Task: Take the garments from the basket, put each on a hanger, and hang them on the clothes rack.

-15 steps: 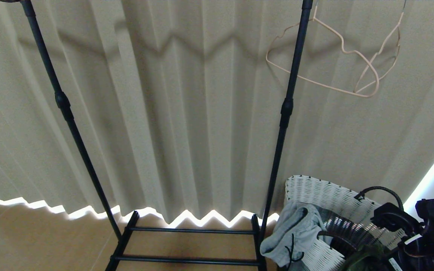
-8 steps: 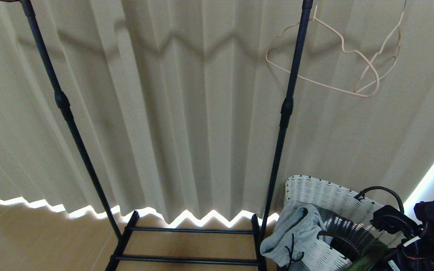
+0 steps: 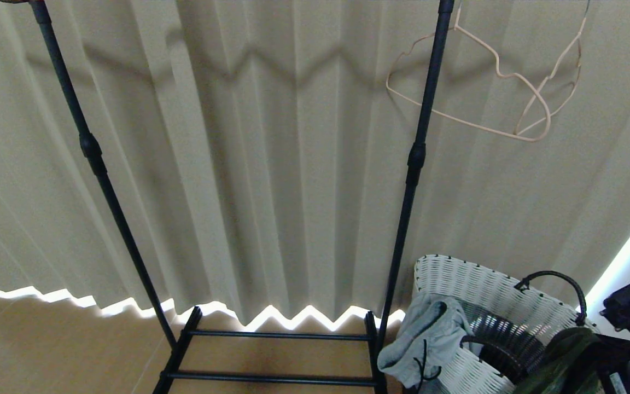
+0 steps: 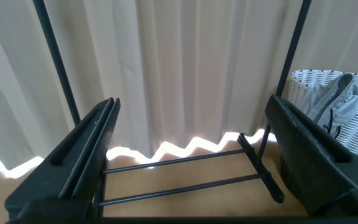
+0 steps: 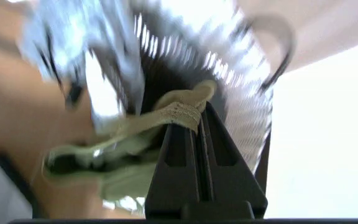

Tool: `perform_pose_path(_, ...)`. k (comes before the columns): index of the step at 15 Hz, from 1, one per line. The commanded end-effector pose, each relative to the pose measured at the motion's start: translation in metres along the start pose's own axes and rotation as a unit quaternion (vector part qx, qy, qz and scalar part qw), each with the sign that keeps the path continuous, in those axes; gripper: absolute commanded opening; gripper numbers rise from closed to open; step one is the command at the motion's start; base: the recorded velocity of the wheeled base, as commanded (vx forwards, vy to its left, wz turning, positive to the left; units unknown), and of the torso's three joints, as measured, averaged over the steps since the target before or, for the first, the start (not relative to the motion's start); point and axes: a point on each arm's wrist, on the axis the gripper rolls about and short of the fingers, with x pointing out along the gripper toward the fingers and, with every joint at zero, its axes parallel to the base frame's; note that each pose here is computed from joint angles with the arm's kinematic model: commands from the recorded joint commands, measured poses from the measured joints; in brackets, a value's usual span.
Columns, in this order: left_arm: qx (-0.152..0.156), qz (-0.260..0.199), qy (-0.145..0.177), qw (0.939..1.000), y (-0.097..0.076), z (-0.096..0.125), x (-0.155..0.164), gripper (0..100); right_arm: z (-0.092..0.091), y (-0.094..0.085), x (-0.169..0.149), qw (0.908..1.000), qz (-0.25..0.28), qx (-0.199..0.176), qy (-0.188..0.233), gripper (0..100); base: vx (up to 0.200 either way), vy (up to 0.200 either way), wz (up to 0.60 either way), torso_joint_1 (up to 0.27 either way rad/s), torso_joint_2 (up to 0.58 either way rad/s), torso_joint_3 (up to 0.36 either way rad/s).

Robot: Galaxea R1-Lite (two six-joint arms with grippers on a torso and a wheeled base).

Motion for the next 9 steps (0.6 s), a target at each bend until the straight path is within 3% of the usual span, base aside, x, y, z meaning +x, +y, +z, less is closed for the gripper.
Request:
perform_pose_path(1,0.0,0.0,-0.001,1.0,0.0,0.0,0.0,100,0.001,-0.004,-0.047,0.9908,-0.029,0.012,-0.131,0,-0.2,0.0,0.0,0.002,0.01,0.012)
perform_pose_path(8,0.003,-0.002,-0.001,1.0,0.0,0.0,0.0,100,-0.008,0.0,-0.06,0.9856,-0.024,0.006,-0.167,0,-0.2,0.0,0.0,0.0,0.0,0.005)
perform_pose_path(9,0.0,-0.002,-0.001,1.0,0.0,0.0,0.0,100,-0.008,0.0,-0.06,0.9856,-0.024,0.006,-0.167,0,0.0,0.0,0.0,0.0,0.0,0.0)
